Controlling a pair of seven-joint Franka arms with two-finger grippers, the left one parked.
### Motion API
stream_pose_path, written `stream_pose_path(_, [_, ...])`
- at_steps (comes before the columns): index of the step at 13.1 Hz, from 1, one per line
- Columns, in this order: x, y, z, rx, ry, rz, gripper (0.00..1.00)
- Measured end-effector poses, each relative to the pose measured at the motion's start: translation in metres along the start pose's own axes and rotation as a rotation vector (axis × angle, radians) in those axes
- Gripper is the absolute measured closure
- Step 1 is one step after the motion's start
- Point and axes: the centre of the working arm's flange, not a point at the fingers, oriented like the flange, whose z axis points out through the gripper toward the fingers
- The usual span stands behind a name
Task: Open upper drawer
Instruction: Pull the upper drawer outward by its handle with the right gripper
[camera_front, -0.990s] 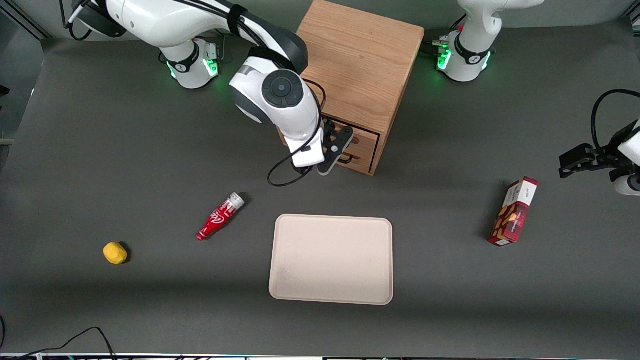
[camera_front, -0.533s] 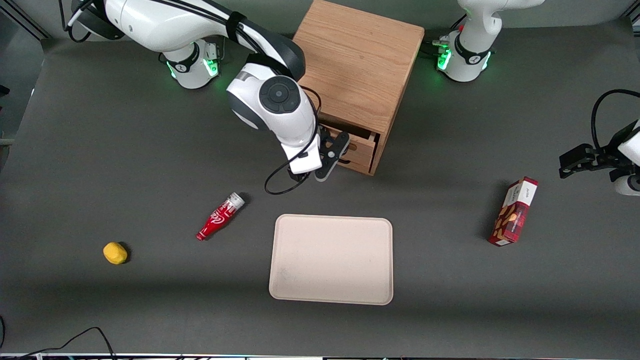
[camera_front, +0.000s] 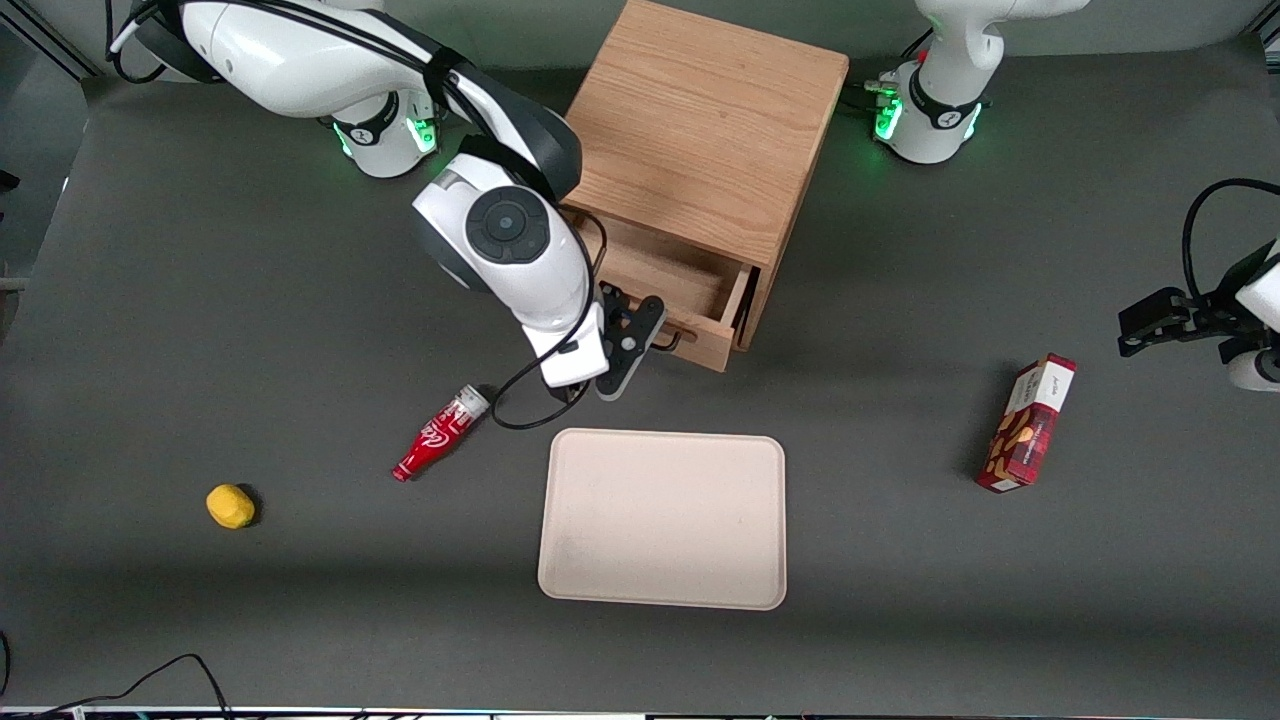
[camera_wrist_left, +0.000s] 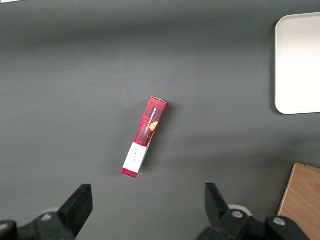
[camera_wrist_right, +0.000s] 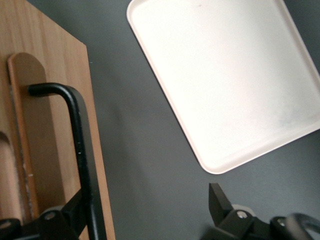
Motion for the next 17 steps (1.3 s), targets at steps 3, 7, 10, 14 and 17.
stream_pose_path(3, [-0.002,0.02,0.004,-0.011,0.006,-0.008,0.0])
stream_pose_path(7, [-0.001,0.048,0.006,-0.025,0.028,0.005,0.0])
stream_pose_path(10, [-0.001,0.063,0.006,-0.028,0.04,0.006,0.0])
stream_pose_path(14, [-0.004,0.091,0.007,-0.039,0.054,0.011,0.0])
stream_pose_path(17, [-0.009,0.112,0.006,-0.049,0.064,0.03,0.0])
